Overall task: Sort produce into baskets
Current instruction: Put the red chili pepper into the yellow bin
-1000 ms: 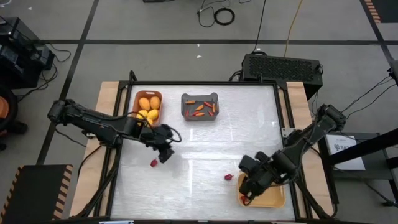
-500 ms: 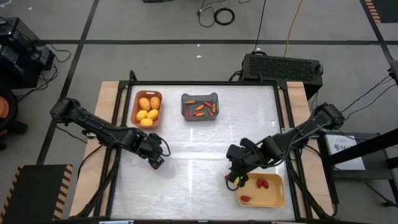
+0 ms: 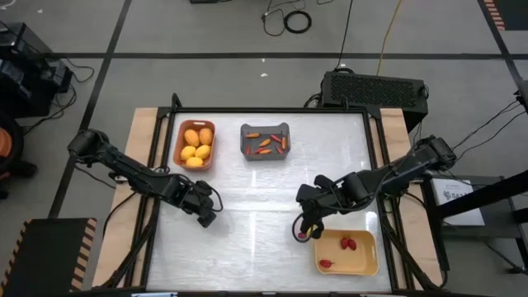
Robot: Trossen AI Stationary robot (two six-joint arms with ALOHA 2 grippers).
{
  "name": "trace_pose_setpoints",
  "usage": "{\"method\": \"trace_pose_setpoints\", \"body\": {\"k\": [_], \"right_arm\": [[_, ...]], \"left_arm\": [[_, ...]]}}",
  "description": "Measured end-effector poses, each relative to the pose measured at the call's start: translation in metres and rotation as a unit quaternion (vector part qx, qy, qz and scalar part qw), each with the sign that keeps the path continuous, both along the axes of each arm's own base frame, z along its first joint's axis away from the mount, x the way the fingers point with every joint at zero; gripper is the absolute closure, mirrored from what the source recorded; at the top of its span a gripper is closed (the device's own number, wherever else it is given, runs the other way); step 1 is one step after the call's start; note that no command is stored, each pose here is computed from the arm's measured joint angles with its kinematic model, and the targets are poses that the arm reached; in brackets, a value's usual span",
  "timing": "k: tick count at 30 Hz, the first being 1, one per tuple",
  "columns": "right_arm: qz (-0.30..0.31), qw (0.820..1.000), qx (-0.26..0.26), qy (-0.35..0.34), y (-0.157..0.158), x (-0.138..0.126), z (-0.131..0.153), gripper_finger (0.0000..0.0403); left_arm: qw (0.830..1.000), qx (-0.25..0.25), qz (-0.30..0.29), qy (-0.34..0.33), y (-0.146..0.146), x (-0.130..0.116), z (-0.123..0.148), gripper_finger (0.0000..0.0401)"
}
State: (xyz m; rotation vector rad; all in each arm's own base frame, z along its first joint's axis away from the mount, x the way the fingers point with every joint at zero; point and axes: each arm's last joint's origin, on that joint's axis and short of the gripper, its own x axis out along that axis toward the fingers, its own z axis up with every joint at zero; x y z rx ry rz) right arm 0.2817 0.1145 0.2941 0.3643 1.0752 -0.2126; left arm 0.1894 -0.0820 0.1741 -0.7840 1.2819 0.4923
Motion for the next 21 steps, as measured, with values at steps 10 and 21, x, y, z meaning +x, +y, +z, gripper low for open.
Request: {"method": "trace_pose_setpoints", "body": {"k": [10, 21], "right_arm": [[-0.002, 1.0, -0.002, 0.0, -0.003, 0.001, 0.0, 0.0229], [0.003, 1.0, -0.005, 0.0, -0.003, 0.001, 0.0, 0.0229]], "left_arm": [[1.0, 0.003, 0.004, 0.005, -0.011, 0.001, -0.023, 0.0088], [0.999, 0.027, -0.003, 0.033, -0.015, 0.003, -0.036, 0.0125]]}}
